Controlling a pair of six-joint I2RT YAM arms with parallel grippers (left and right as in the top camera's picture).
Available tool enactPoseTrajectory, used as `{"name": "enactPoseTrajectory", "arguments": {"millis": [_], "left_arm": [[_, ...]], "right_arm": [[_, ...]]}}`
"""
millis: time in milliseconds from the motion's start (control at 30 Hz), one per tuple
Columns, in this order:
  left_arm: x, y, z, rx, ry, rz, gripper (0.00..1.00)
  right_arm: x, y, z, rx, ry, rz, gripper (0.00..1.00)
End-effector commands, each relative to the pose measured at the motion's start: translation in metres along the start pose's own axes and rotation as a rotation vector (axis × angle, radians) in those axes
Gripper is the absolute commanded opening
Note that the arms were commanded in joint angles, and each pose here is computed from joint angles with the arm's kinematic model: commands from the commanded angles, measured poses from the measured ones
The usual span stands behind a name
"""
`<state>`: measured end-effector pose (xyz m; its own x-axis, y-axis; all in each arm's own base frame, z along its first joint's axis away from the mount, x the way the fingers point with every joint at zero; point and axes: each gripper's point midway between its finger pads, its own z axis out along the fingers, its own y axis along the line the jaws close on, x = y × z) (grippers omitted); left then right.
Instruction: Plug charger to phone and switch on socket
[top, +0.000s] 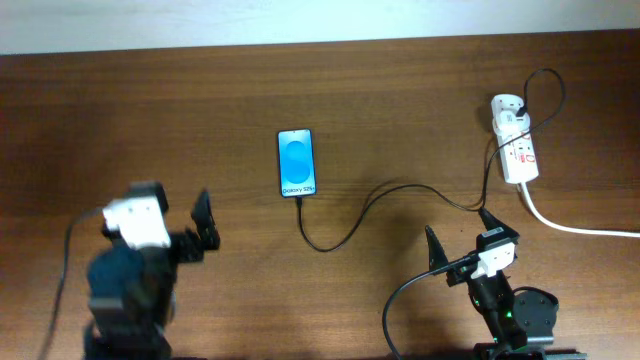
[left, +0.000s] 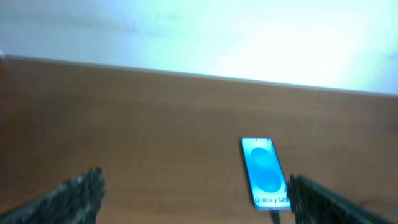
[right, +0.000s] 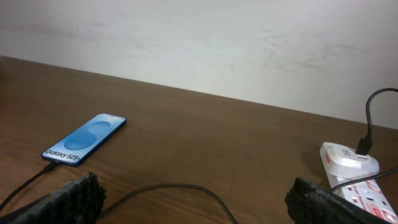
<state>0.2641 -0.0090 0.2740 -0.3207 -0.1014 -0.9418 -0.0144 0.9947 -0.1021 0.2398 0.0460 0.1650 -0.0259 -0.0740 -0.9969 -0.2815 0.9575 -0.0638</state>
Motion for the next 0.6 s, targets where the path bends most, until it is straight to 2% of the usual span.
{"name": "enactPoseTrajectory", "arguments": {"millis": [0,267,433,567], "left_arm": [[0.041,0.003,0.000,0.023,-0.061,0.009,1.00],[0.077,0.007,0.011,0.043,-0.250,0.005,0.99],[0.087,0.010,0.012,0.041,-0.343,0.020,0.99],[0.091,0.012,0.012,0.027,-0.354,0.052,0.99]], "right_arm": [[0.002,0.003,0.000,-0.015,0.001,0.008,0.98],[0.002,0.003,0.000,-0.015,0.001,0.008,0.98],[0.002,0.003,0.000,-0.015,0.001,0.008,0.98],[0.002,0.003,0.000,-0.015,0.001,0.008,0.99]]}}
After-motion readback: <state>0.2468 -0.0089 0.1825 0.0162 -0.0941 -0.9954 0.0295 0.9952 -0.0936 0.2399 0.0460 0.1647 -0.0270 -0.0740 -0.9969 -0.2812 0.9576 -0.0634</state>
